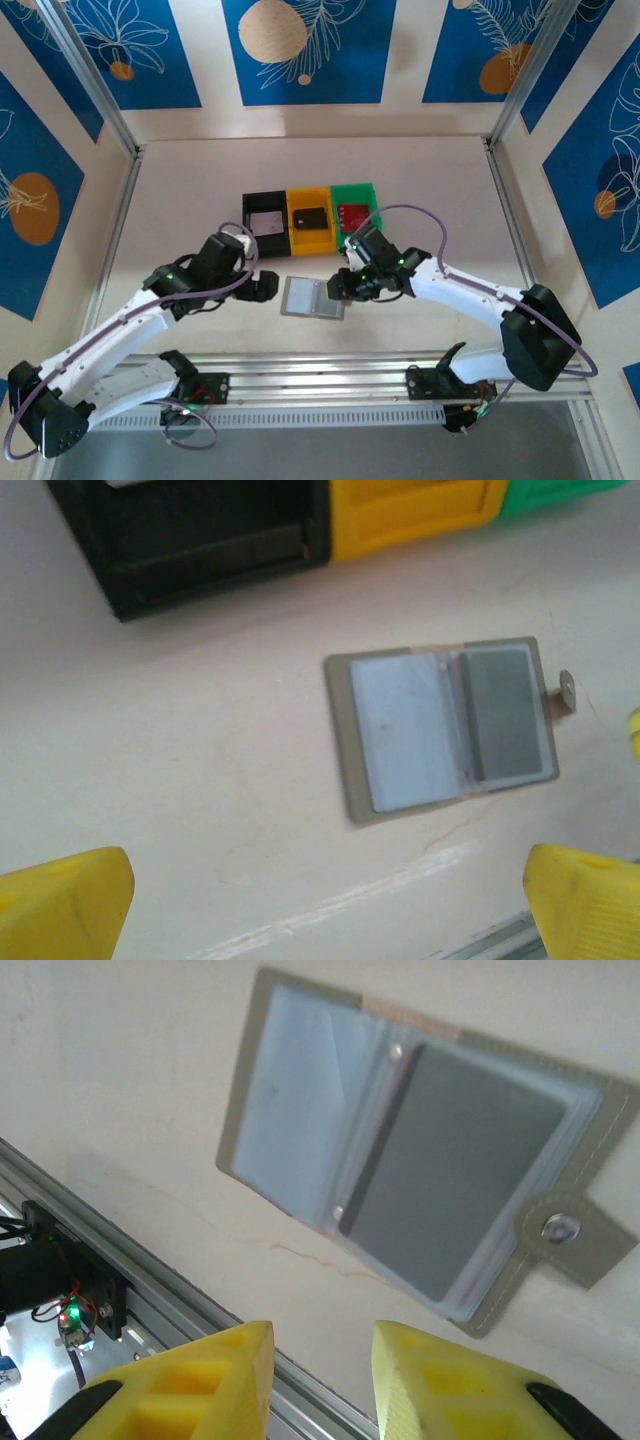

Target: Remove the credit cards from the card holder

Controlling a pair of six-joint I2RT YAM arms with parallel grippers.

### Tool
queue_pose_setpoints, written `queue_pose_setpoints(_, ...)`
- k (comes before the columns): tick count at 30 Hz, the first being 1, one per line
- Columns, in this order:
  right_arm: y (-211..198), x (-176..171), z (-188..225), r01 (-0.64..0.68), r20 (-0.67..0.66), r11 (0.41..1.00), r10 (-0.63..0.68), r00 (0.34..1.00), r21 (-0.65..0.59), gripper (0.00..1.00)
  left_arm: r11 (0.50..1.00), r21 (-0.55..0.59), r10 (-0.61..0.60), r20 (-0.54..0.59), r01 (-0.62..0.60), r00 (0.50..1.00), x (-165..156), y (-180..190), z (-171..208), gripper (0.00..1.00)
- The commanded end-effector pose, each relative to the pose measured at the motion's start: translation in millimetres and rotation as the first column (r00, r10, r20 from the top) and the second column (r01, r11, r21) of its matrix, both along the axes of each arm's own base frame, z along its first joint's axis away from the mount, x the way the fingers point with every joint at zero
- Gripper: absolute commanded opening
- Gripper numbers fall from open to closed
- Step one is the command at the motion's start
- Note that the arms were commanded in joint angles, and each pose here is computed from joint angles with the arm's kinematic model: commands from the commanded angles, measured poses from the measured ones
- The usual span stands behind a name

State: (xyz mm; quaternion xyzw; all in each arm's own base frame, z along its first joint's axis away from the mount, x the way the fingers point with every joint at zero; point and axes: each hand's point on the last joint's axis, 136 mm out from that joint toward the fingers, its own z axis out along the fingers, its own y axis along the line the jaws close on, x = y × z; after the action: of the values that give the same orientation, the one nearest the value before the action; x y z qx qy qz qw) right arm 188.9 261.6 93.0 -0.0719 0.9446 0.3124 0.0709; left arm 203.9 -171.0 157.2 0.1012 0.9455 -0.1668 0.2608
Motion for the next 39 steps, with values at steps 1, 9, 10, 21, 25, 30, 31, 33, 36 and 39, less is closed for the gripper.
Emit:
queue_pose_setpoints(1,7,3,-5,0.056,0.003,0.998,-0.056,0.998,0.042,0.32,1.000,-0.009,0.017,-0.060,-0.018,0.998,-3,-12,-16,1.00)
queue_pose_setpoints(9,10,0,-29,0.079,-0.029,0.996,-0.080,0.996,-0.029,0.33,0.991,0.114,0.087,-0.173,-0.068,0.981,-2,-13,-55,1.00)
queue_pose_setpoints(10,9,0,-32,0.086,-0.032,0.995,-0.088,0.996,-0.041,0.33,0.989,0.125,0.098,-0.183,-0.075,0.978,-2,-12,-59,1.00)
queue_pose_setpoints(21,-1,4,-49,0.133,-0.056,0.979,-0.143,0.988,-0.155,0.33,0.977,0.189,0.143,-0.250,-0.096,0.958,-4,-17,-89,1.00)
queue_pose_setpoints(25,-7,6,-51,0.147,-0.038,0.972,-0.156,0.987,-0.184,0.33,0.969,0.231,0.147,-0.274,-0.083,0.951,-6,-19,-100,1.00)
queue_pose_setpoints(30,-8,6,-53,0.151,-0.039,0.968,-0.162,0.986,-0.200,0.34,0.961,0.263,0.156,-0.285,-0.079,0.946,-6,-19,-109,1.00)
queue_pose_setpoints(31,-8,6,-53,0.152,-0.041,0.968,-0.163,0.986,-0.200,0.34,0.960,0.267,0.158,-0.287,-0.080,0.945,-5,-20,-110,1.00)
queue_pose_setpoints(33,-6,6,-53,0.146,-0.041,0.969,-0.157,0.987,-0.197,0.34,0.958,0.276,0.162,-0.293,-0.079,0.942,-6,-19,-114,1.00)
queue_pose_setpoints(36,-5,6,-54,0.140,-0.041,0.970,-0.151,0.988,-0.198,0.33,0.955,0.288,0.165,-0.303,-0.074,0.939,-7,-19,-119,1.00)
queue_pose_setpoints(39,-4,6,-55,0.138,-0.044,0.970,-0.149,0.988,-0.200,0.34,0.951,0.299,0.170,-0.312,-0.073,0.935,-8,-19,-124,1.00)
